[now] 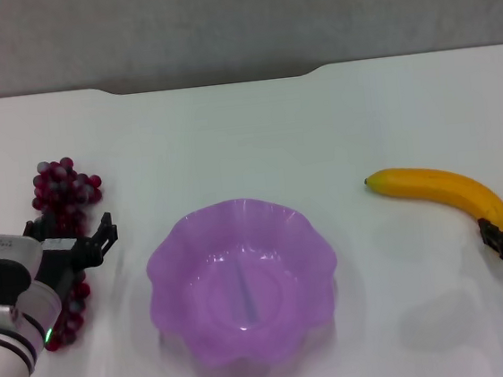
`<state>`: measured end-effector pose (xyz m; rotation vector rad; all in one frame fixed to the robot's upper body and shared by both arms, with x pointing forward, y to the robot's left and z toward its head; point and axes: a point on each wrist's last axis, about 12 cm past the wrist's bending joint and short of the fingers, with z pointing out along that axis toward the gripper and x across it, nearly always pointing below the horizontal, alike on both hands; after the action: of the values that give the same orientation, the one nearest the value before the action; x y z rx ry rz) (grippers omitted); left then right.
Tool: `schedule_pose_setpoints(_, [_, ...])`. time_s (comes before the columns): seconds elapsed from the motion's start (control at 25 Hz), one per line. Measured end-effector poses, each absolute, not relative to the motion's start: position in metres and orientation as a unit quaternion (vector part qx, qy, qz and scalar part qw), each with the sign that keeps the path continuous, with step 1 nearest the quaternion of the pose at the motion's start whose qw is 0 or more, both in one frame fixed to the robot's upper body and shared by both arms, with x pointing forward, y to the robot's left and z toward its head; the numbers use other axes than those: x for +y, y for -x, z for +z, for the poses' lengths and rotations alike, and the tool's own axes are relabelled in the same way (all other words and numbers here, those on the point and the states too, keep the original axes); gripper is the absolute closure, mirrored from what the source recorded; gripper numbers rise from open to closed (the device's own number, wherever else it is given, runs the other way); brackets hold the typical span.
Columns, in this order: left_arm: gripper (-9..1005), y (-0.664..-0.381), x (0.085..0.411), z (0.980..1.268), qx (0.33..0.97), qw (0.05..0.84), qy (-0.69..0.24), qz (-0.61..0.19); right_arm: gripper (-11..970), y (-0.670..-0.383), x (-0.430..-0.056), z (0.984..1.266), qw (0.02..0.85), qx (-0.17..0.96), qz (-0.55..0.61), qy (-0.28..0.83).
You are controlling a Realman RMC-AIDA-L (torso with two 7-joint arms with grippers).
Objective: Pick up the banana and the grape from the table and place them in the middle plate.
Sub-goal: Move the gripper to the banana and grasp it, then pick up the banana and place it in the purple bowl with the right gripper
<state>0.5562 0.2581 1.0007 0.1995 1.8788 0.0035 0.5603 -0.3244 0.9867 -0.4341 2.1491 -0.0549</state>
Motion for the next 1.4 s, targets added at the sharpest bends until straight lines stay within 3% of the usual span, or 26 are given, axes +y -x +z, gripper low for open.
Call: schedule_pose_setpoints(1.4, [150,-0.554,0.261,0.999,0.808,0.583,-0.085,0.004,478,-0.58,-0.313,1.008,0.497,0.846,-0.013,0.194])
